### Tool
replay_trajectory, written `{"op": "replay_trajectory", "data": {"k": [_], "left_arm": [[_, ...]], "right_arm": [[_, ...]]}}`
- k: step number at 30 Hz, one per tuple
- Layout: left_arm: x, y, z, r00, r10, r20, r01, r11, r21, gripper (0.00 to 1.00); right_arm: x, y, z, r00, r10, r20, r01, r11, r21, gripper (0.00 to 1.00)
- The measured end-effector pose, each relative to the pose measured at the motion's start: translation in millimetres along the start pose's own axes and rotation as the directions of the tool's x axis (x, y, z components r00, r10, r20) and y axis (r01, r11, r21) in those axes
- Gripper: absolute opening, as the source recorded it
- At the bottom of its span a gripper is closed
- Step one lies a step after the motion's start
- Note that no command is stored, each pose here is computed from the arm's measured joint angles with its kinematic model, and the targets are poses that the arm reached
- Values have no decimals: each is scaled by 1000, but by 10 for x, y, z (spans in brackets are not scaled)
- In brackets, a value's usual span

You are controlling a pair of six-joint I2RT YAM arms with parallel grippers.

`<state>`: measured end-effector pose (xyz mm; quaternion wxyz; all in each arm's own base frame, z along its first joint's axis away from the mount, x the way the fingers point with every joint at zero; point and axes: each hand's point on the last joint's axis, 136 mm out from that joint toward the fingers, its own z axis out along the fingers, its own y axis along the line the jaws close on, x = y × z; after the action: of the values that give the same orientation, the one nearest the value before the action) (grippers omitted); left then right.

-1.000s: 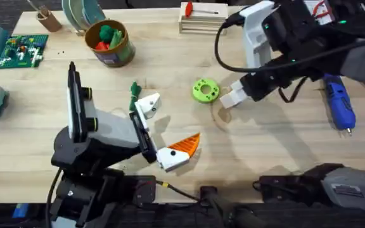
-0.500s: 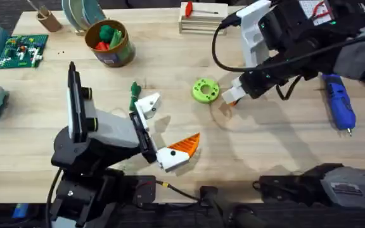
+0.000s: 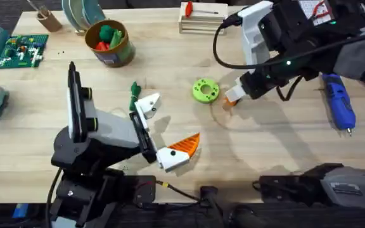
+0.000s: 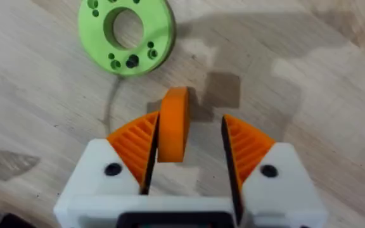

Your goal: Pick up the gripper from the table and insert it into the empty holder that is missing its gripper. Then pick up a screw, insert it into the mounting hole, and use the screwdriver to tighten it. Finally, clean up the table by picking up the vegetable and placing it into the bucket.

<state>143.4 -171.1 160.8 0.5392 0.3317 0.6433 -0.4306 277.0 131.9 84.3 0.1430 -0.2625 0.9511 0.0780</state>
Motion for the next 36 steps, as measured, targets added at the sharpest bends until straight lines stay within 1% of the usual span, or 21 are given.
{"op": "replay_trajectory", "data": {"k": [3,8,9,10,11,12,14,15,21,24,27,32,34,36], "left_arm": [[0,0,0,1000,0,0,0,1000,0,993],[0,0,0,1000,0,0,0,1000,0,993],[0,0,0,1000,0,0,0,1000,0,993],[0,0,0,1000,0,0,0,1000,0,993],[0,0,0,1000,0,0,0,1000,0,993],[0,0,0,1000,0,0,0,1000,0,993],[0,0,0,1000,0,0,0,1000,0,992],[0,1,0,1000,0,0,0,1000,0,993],[0,0,0,1000,0,0,0,1000,0,993],[0,0,0,1000,0,0,0,1000,0,993],[0,0,0,1000,0,0,0,1000,0,993],[0,0,0,1000,0,0,0,1000,0,993],[0,0,0,1000,0,0,0,1000,0,993],[0,0,0,1000,0,0,0,1000,0,993]], "right_arm": [[11,3,0,1000,5,-4,-5,1000,-1,558],[10,16,0,1000,7,-4,-7,1000,-8,529],[9,24,0,1000,7,-3,-7,1000,-13,506],[8,29,0,1000,6,-3,-6,1000,-16,451],[8,36,0,1000,6,-3,-6,1000,-20,358],[9,43,0,1000,8,-3,-8,1000,-24,205],[2,49,-3,1000,13,-1,-13,1000,-27,35],[-7,48,-8,1000,12,2,-12,1000,-27,14],[-3,57,-18,1000,13,0,-13,999,-31,9],[-19,68,-124,1000,12,9,-12,999,-30,8],[-142,85,-399,998,5,68,-3,1000,-22,8],[-398,128,-1038,973,-19,229,19,1000,3,8],[-441,149,-1256,957,-29,288,27,1000,13,8],[-429,172,-1425,942,-37,333,31,999,21,8]]}}
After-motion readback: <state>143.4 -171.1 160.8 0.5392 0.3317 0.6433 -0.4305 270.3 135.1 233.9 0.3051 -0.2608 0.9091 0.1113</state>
